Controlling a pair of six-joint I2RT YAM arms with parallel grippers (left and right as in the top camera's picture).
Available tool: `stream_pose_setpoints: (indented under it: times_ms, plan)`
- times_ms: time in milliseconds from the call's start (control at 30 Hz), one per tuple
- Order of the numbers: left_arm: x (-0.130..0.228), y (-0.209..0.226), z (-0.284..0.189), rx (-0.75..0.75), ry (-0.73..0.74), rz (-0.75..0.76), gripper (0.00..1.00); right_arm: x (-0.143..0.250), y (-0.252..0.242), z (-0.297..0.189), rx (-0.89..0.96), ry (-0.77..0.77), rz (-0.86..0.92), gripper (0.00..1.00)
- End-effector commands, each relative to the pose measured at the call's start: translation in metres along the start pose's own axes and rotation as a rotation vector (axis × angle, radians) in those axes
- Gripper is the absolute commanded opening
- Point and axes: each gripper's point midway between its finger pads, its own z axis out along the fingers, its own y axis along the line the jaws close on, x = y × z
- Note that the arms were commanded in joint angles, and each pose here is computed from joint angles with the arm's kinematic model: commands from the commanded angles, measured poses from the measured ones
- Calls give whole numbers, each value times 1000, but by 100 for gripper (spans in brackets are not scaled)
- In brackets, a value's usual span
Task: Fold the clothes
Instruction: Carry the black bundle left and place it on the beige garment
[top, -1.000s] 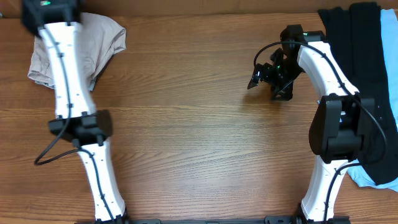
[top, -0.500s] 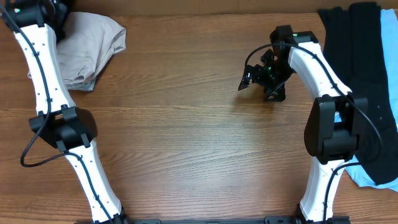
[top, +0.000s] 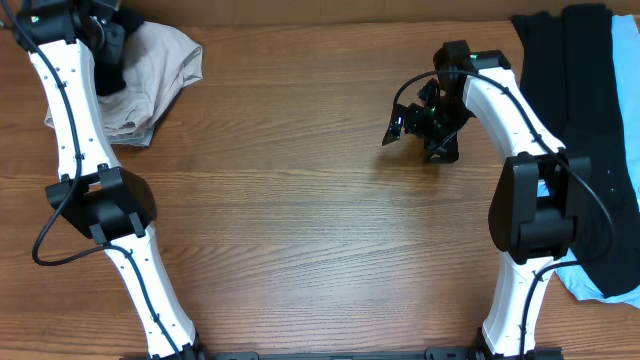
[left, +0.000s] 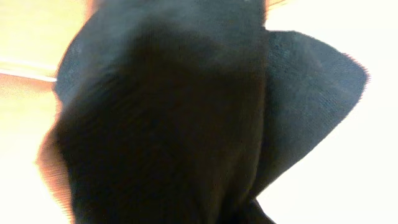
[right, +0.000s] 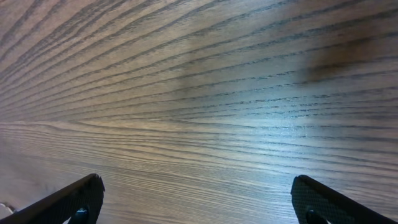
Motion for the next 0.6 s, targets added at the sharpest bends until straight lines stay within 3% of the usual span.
stream_pose_setpoints:
  times_ms: [0,133,333,567]
  plan:
    - [-22,-58,-16,275,-86,-141,100,-2,10,-14,-24,-38,-20,100]
    - [-31,-74,-21,344,-96,-245,100,-4,11,-14,-28,-45,-24,100]
    - [-50,-47,-57,303,-169,-423,100,-3,12,-14,-33,-43,-24,100]
    - [-15,-12,-68,228,-83,-559,100,-4,12,-14,-33,-44,-25,100]
